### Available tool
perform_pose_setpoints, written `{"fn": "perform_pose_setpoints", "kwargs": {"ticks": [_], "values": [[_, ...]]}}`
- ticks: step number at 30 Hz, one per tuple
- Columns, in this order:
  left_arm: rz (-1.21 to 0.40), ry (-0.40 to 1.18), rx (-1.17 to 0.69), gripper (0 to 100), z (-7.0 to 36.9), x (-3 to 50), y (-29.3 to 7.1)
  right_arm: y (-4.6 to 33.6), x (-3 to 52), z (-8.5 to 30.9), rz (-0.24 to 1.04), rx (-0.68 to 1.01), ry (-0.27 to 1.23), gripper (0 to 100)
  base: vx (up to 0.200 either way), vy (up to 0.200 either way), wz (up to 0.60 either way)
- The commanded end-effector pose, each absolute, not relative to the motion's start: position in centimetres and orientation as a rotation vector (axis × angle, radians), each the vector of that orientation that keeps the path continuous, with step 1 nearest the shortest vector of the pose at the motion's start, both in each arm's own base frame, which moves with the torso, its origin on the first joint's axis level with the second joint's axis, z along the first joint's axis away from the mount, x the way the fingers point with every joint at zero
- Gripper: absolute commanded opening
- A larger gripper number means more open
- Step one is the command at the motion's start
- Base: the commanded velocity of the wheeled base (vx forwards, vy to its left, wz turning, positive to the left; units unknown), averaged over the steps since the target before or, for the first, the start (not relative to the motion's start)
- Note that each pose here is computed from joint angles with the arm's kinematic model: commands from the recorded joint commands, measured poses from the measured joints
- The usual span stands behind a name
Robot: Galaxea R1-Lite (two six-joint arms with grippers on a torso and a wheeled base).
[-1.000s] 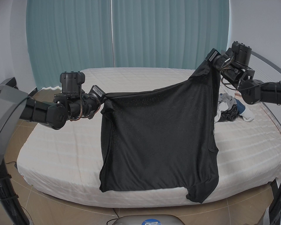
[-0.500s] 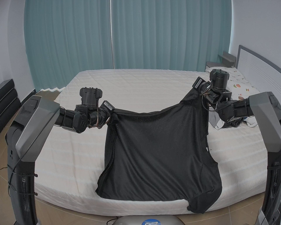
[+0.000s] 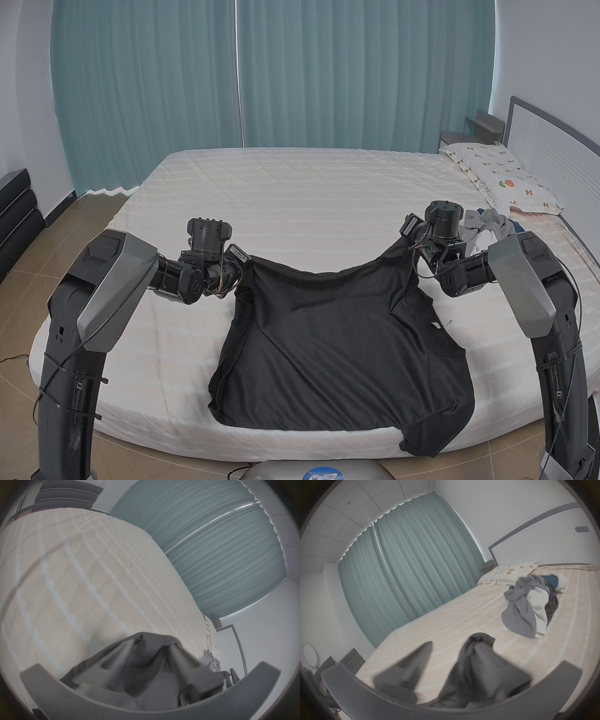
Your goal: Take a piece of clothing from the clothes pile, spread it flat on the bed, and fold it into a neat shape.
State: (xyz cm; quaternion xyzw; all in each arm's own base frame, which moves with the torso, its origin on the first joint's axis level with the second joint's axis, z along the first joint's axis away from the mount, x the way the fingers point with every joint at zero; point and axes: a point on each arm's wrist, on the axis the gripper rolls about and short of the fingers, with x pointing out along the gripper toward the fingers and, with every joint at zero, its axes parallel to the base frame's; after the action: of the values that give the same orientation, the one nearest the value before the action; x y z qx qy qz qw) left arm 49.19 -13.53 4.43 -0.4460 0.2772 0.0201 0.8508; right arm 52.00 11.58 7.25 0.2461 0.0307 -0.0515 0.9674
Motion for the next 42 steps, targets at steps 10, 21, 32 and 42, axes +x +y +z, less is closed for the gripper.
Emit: {"fn": "perform_pose_setpoints", "kwargs": {"ticks": [10,21,32,42], "values": [[0.137,0.566,-0.927,100,2.9,50.3,-11.1,8.1,51.3,2.4,-0.197,0.458,0.228,100,0.0,0.0,0.0],[0.148,0.693,-0.943,100,5.7,46.6,-8.4,3.1,44.7,3.1,-0.097,0.552,0.444,100,0.0,0.0,0.0],[0.0,0.792,-1.042,100,4.8,38.4,-8.2,-1.7,36.0,-0.9,-0.025,0.64,0.545,100,0.0,0.0,0.0],[-0.014,0.792,-1.093,100,2.2,34.2,-8.4,-5.4,32.4,-3.6,0.092,0.816,0.626,100,-0.02,0.0,0.0]]}}
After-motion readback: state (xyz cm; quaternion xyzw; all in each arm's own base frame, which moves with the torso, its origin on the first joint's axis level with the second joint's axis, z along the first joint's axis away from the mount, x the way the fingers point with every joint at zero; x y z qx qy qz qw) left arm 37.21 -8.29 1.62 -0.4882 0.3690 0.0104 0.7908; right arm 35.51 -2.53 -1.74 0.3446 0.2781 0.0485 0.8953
